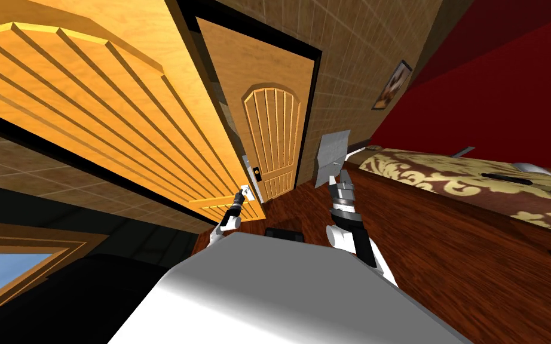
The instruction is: Pull the door open
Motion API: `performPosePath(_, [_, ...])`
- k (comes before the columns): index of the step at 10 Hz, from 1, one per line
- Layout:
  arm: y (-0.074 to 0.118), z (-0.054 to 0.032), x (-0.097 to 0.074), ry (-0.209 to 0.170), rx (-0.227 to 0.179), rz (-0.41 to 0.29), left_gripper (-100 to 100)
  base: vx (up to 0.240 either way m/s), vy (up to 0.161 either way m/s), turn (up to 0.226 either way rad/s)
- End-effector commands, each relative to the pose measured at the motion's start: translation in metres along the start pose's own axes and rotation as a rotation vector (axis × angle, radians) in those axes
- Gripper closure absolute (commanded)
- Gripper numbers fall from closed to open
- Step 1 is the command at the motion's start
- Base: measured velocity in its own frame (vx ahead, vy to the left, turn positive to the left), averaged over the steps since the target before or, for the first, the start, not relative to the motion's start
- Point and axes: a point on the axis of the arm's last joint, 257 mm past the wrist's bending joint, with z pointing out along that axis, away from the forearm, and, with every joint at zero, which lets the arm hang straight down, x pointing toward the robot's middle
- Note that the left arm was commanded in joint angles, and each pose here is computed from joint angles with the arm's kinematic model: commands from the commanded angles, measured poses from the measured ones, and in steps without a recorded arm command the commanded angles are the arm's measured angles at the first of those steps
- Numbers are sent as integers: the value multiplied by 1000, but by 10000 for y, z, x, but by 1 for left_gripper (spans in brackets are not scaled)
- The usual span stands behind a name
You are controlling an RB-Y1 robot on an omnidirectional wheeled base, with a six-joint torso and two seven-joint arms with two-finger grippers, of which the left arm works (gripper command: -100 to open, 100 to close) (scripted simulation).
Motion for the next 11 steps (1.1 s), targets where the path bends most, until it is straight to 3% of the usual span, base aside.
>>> performPosePath(1, [34,-67,63,23,-6,-3,100,-215,39,-172])
performPosePath(6, [18,-237,128,75,-2,-10,100,-245,76,-173])
performPosePath(8, [17,-251,79,71,-5,-2,100,-174,43,-79])
performPosePath(11, [29,-352,93,100,-6,-5,100,-214,66,-175])
